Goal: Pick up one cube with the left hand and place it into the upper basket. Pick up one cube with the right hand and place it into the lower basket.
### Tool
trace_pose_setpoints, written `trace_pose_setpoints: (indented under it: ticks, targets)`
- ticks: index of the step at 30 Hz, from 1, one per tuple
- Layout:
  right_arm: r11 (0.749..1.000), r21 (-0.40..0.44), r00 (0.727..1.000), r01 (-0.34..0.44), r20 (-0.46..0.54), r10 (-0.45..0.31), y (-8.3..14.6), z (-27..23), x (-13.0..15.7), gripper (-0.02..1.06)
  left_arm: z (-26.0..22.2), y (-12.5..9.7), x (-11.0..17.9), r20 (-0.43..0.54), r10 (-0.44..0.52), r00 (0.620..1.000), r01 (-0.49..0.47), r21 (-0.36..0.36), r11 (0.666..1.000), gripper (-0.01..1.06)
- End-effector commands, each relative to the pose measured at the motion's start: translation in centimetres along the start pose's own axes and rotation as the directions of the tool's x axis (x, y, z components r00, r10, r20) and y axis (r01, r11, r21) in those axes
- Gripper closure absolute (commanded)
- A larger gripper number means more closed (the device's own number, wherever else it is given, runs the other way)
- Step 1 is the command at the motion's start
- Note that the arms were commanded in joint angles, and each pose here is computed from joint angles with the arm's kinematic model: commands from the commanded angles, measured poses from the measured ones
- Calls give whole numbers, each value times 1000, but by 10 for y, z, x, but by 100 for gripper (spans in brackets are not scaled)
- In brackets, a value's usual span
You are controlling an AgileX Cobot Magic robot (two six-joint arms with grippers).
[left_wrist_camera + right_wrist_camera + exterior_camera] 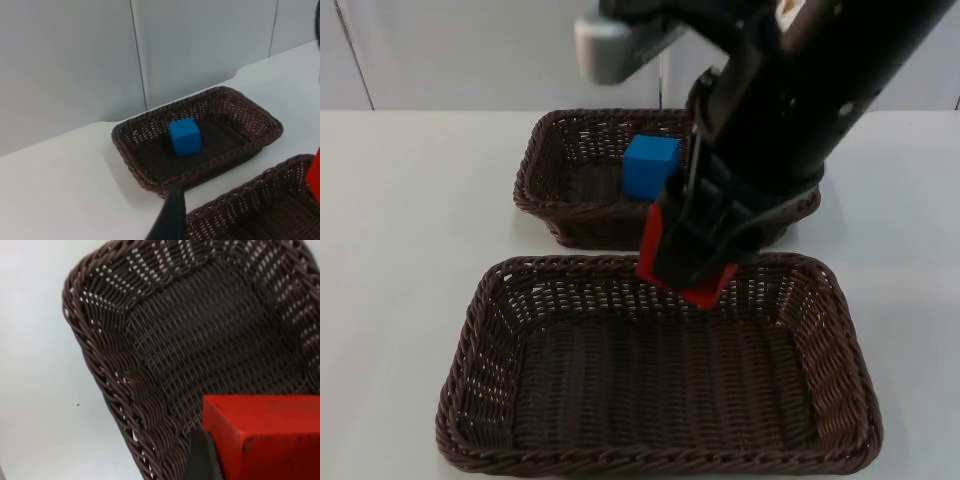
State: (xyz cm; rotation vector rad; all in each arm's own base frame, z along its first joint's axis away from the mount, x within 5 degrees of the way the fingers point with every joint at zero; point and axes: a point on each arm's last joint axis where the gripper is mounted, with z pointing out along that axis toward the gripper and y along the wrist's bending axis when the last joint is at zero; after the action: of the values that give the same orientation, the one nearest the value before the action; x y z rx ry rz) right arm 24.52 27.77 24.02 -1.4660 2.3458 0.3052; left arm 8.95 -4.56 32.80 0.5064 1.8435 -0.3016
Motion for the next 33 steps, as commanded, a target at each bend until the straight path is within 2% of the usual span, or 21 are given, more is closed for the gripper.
trace_pose_setpoints:
  ticks: [1,11,17,26,29,30,33]
  targets:
    - [1000,-6,1000,3,-6,-3,1,15,-1,105,0,-1,1,1,-16,1000,16,7,1000,28]
    - [1000,-7,997,-28,-68,27,-6,82,6,105,0,-1,1,1,-16,1000,16,7,1000,28]
    - [996,-1,992,-86,-93,85,-8,108,12,105,0,-1,1,1,-16,1000,16,7,1000,28]
    - [995,-2,988,-99,-121,98,-9,126,18,104,0,-1,1,1,-16,1000,16,7,1000,28]
    - [995,-3,987,-102,-127,101,-9,129,19,94,0,-1,1,1,-16,1000,16,7,1000,28]
    - [995,-3,987,-102,-127,101,-9,129,19,94,0,-1,1,1,-16,1000,16,7,1000,28]
    - [995,-3,986,-103,-131,101,-9,130,20,72,0,-1,1,1,-16,1000,16,7,1000,28]
